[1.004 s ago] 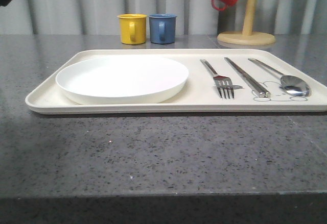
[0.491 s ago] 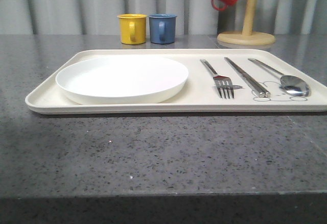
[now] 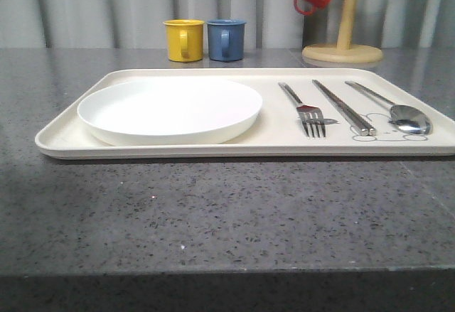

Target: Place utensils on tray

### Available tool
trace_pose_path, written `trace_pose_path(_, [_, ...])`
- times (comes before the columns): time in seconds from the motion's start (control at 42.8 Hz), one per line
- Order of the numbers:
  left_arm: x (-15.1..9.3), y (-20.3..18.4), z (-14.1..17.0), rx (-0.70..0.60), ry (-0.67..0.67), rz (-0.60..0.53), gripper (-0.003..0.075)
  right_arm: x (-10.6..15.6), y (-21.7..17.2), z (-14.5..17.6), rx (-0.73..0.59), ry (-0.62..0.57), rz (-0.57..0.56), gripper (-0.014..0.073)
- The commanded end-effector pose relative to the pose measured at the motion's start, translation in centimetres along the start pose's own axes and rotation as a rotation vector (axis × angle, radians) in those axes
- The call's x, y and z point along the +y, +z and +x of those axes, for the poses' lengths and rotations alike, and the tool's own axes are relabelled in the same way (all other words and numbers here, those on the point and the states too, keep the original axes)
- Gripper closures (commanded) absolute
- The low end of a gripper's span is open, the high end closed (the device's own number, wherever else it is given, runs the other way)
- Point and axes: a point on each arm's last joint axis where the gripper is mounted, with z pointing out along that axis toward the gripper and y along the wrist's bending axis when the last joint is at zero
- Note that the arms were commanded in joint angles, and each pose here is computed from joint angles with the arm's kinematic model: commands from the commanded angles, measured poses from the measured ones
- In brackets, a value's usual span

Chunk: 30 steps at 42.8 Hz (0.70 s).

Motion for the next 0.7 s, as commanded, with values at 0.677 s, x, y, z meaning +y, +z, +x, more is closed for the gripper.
trace_pose_path(0.677, [1.8, -4.9, 13.9, -0.498, -0.390, -0.501, 0.0740, 0.0, -0.2, -1.2, -0.081, -0.001, 0.001, 0.0661])
